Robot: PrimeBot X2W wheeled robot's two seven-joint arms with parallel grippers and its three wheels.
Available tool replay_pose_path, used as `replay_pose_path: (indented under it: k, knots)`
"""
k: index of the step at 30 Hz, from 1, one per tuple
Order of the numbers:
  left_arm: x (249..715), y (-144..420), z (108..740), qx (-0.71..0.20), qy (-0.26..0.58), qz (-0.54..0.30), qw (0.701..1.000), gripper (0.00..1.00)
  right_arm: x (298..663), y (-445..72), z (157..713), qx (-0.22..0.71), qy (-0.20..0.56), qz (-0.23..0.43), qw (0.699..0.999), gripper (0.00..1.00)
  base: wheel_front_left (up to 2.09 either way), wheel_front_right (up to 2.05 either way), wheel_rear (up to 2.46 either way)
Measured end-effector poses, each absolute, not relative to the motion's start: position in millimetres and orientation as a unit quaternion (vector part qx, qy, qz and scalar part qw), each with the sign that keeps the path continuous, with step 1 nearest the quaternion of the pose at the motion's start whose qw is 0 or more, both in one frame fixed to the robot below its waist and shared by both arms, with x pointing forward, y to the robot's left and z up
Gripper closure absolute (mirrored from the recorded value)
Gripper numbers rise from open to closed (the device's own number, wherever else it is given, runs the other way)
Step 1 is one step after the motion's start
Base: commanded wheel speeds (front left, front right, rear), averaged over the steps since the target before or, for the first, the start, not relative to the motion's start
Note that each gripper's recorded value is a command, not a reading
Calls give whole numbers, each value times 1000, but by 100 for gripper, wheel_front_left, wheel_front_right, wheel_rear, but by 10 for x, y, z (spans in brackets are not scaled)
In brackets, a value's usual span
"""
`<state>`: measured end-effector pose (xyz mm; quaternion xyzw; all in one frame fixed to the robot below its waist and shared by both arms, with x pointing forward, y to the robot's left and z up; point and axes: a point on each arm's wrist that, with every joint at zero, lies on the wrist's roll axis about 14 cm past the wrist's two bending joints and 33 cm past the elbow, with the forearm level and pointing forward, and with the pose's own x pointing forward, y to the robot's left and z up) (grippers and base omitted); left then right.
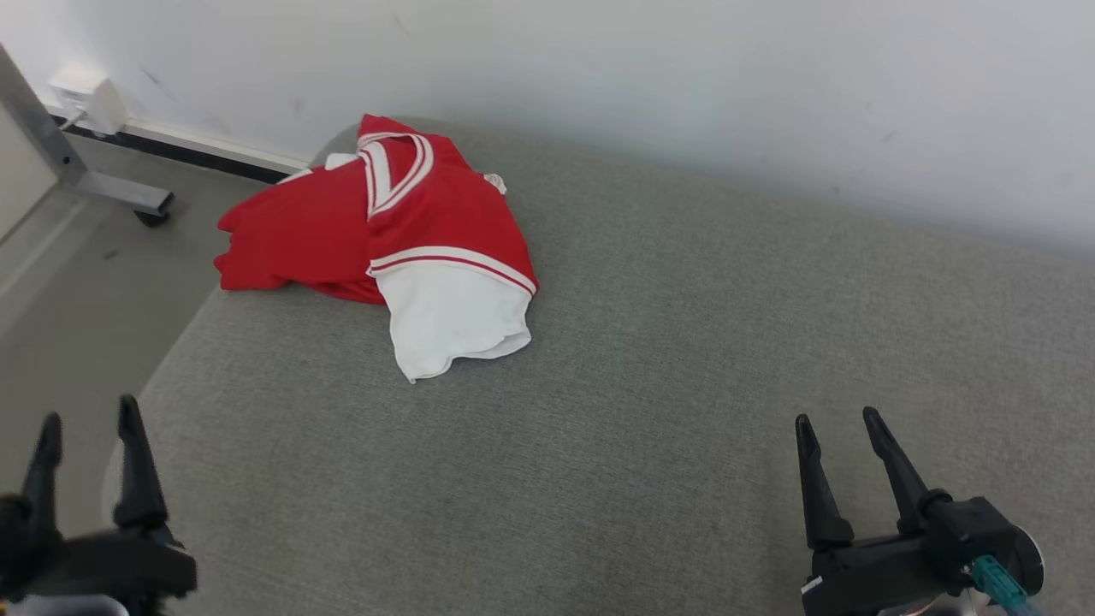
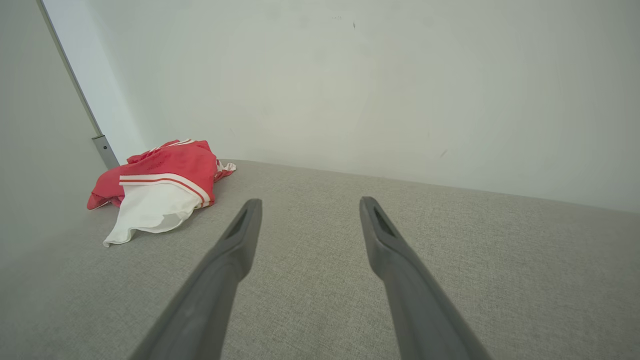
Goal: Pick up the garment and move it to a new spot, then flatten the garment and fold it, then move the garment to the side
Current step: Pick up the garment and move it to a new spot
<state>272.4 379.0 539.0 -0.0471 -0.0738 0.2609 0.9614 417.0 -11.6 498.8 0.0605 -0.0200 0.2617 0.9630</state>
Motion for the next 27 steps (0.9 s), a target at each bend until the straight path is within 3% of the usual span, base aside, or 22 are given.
replay_pose_path:
  k: [13,27]
  knots:
    - [4082,3930,6165,-13,-148,187,971,0,4550,-767,4778,44,-13,169,985,0,0,0,0]
    - [5308,3674,5637,-23,-65,123,990,0,4585,-1497,4411,18,24,75,997,0,0,0,0]
